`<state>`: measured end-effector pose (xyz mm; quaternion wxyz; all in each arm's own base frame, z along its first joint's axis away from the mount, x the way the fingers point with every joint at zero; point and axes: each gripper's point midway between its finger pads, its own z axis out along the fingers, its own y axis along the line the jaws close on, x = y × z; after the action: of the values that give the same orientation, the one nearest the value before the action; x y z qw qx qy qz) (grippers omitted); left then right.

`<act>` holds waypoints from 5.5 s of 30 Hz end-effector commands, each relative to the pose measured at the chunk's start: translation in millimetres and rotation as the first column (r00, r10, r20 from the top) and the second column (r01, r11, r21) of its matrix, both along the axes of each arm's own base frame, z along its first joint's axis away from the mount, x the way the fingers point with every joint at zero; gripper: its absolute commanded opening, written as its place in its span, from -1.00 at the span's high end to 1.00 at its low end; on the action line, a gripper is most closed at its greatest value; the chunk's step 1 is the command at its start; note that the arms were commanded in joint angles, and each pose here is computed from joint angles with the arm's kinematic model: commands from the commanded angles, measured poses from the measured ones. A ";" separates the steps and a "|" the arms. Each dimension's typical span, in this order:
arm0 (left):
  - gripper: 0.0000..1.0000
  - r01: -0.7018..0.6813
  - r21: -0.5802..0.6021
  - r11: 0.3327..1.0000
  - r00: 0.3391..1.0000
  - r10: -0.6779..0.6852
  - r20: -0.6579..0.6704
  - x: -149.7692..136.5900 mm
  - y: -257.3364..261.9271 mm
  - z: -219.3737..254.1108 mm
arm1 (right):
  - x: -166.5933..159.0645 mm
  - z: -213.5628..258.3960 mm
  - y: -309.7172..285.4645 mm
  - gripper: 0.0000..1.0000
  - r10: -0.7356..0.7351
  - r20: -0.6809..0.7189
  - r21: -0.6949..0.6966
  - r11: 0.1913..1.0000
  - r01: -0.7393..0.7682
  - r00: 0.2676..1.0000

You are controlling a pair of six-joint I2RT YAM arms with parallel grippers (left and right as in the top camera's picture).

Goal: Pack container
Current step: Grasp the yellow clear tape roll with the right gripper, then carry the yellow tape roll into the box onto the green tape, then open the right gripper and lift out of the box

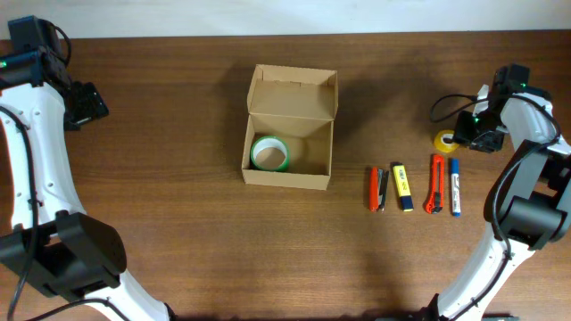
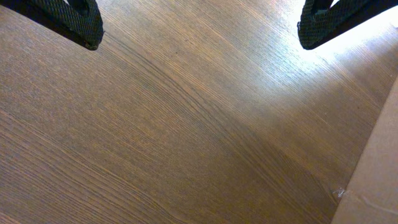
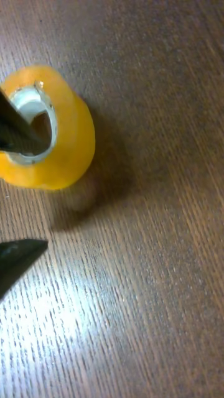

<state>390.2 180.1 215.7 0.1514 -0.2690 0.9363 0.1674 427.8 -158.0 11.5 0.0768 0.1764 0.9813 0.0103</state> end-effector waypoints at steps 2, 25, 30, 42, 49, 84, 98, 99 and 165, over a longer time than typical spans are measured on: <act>-1.00 0.010 0.007 1.000 1.000 -0.010 0.018 -4.6 0.5 10.3 | 3.2 -4.8 -2.6 0.19 -0.004 -0.006 -0.007 1.000 0.004 1.000; -0.99 0.010 0.007 1.000 1.000 -0.010 0.018 -4.6 0.5 10.3 | 35.8 35.7 27.9 0.92 0.053 0.045 0.059 0.997 -0.056 0.998; -1.00 0.010 0.007 1.000 1.000 -0.010 0.018 -4.6 0.5 10.3 | 70.1 86.9 50.3 0.93 0.117 0.150 0.019 0.992 -0.122 0.982; -0.99 0.010 0.007 1.000 1.000 -0.010 0.018 -4.6 0.5 10.3 | 96.1 219.7 200.1 0.93 0.435 0.367 -0.050 0.892 -0.450 0.822; -0.99 0.010 0.007 1.000 1.000 -0.010 0.018 -4.7 0.5 10.2 | 50.7 294.5 325.1 0.93 0.709 0.451 -0.199 0.672 -0.713 0.542; -0.99 0.010 0.007 1.000 1.000 -0.010 0.018 -4.6 0.5 10.3 | -6.3 83.3 431.2 0.93 0.863 0.119 0.018 0.492 -0.870 0.490; -0.99 0.010 0.007 1.000 1.000 -0.010 0.018 -4.6 0.5 10.3 | -12.9 54.3 443.8 0.93 0.869 0.099 0.084 0.478 -0.874 0.485; -0.99 0.010 0.007 1.000 1.000 -0.010 0.018 -4.6 0.5 10.3 | -14.6 52.8 446.3 0.93 0.872 0.098 0.089 0.473 -0.877 0.480; -0.99 0.010 0.007 1.000 1.000 -0.010 0.018 -4.7 0.5 10.2 | -17.2 292.4 266.8 0.16 0.679 0.390 -0.312 0.733 -0.604 0.622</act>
<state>390.1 180.1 215.7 0.1512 -0.2688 0.9364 0.1676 430.0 180.3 268.5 0.2750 -0.2630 0.9232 0.0544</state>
